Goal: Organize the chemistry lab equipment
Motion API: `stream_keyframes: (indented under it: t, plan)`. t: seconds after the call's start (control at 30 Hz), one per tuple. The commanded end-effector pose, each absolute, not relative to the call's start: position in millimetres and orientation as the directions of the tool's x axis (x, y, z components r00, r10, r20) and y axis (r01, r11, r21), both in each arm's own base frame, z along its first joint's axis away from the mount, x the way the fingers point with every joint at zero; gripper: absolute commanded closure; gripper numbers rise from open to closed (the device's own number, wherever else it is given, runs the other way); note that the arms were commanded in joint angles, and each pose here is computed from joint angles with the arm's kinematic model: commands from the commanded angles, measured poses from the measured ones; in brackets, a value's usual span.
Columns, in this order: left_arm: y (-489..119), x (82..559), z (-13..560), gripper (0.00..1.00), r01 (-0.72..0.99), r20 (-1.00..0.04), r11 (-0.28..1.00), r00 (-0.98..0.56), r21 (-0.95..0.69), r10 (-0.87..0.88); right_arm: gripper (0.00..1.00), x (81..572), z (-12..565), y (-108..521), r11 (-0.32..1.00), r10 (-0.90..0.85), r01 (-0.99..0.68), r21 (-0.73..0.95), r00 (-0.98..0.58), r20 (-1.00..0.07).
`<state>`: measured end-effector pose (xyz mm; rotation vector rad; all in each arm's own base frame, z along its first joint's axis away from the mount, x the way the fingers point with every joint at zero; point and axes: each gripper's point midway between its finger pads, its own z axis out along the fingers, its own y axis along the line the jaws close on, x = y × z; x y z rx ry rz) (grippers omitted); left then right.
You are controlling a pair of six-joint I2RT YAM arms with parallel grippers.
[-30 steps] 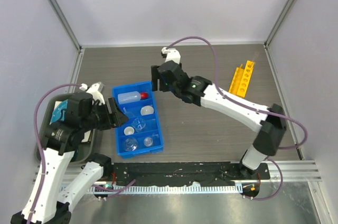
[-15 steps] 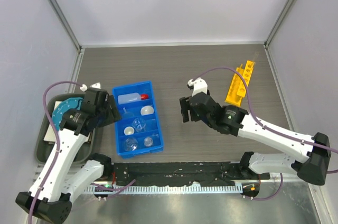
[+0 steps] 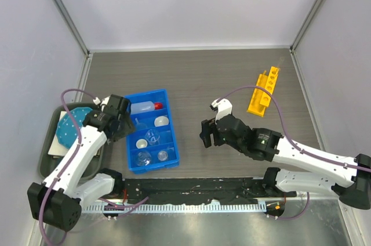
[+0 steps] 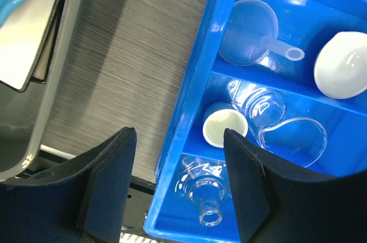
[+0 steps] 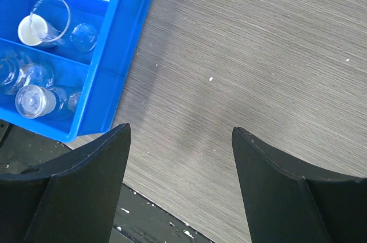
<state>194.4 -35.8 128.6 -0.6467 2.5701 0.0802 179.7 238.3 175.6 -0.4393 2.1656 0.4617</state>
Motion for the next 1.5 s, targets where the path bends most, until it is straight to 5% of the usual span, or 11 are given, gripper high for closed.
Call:
stream_keyframes:
  t: [0.0,0.53,0.93,1.47]
  plan:
    - [-47,212,123,0.34,-0.501,-0.49,0.853,-0.712,-0.147,-0.503,0.23,175,197,243,0.842,-0.081,-0.486,0.235,-0.544,-0.835]
    - [-55,235,81,0.41,-0.565,-0.454,0.813,-0.693,-0.139,-0.56,0.23,161,205,224,0.816,-0.042,-0.511,0.272,-0.521,-0.853]
    - [-75,244,63,0.92,-0.55,-0.394,0.81,-0.712,-0.202,-0.582,0.23,162,200,221,0.822,-0.05,-0.507,0.258,-0.516,-0.855]
    - [-181,305,61,1.0,-0.378,-0.374,0.9,-0.82,-0.216,-0.434,0.23,162,192,210,0.85,-0.054,-0.469,0.241,-0.532,-0.845]
